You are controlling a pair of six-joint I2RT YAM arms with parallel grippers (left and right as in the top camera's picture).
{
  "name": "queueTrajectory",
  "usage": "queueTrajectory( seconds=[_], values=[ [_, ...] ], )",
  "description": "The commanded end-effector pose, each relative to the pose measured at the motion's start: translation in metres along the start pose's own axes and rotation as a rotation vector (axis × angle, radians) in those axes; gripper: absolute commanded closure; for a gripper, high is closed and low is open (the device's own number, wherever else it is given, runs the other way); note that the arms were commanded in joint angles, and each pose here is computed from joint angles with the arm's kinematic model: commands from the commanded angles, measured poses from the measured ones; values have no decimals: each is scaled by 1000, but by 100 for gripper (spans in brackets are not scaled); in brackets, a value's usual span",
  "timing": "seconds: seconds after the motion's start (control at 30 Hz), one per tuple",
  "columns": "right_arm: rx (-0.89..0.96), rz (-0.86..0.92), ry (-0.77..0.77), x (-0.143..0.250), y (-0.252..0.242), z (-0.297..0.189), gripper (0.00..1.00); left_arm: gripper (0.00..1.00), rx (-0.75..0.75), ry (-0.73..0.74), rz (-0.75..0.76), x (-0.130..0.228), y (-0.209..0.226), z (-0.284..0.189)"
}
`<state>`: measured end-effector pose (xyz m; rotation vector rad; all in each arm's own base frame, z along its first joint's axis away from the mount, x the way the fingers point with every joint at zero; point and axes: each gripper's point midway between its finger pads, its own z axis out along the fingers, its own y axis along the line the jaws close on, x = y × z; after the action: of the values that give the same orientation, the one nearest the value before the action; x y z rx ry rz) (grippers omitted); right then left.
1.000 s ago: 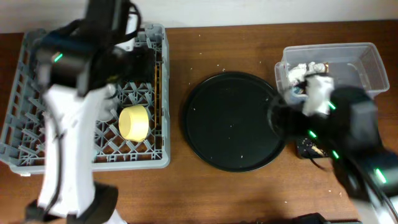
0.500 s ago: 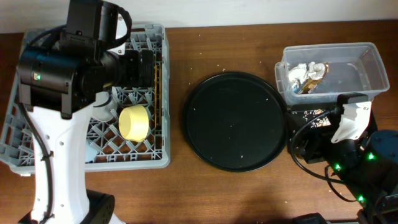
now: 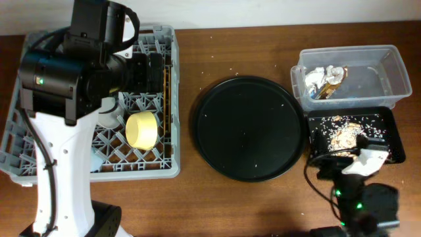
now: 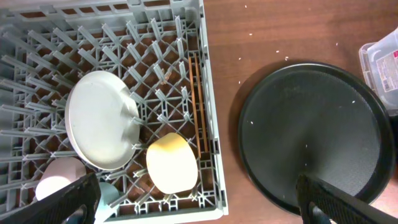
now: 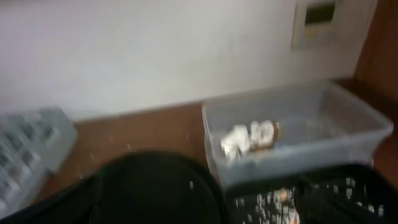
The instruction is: Sort waste into correct bins and load items into the dishwasher rack
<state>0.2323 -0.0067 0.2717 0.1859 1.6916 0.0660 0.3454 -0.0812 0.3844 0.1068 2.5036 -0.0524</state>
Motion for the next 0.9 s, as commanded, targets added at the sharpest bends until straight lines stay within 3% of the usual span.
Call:
queueTrajectory(
  seconds=[0.0,0.07,0.27,0.4,0.5,0.87],
  values=[
    [3,2,-56,37,-7,12,2,0,7,2,0,0,-2,1],
    [3,2,-62,59,-10,19,2,0,7,2,0,0,-2,1],
    [-19,21,-194,77,-13,24,1,0,7,2,0,0,-2,1],
    [-15,18,-172,83,-14,25,1,0,7,2,0,0,-2,1],
    [3,2,-60,110,-18,28,2,0,7,2,0,0,-2,1],
    [4,2,-61,110,-18,28,2,0,-24,3,1,0,3,1]
  ],
)
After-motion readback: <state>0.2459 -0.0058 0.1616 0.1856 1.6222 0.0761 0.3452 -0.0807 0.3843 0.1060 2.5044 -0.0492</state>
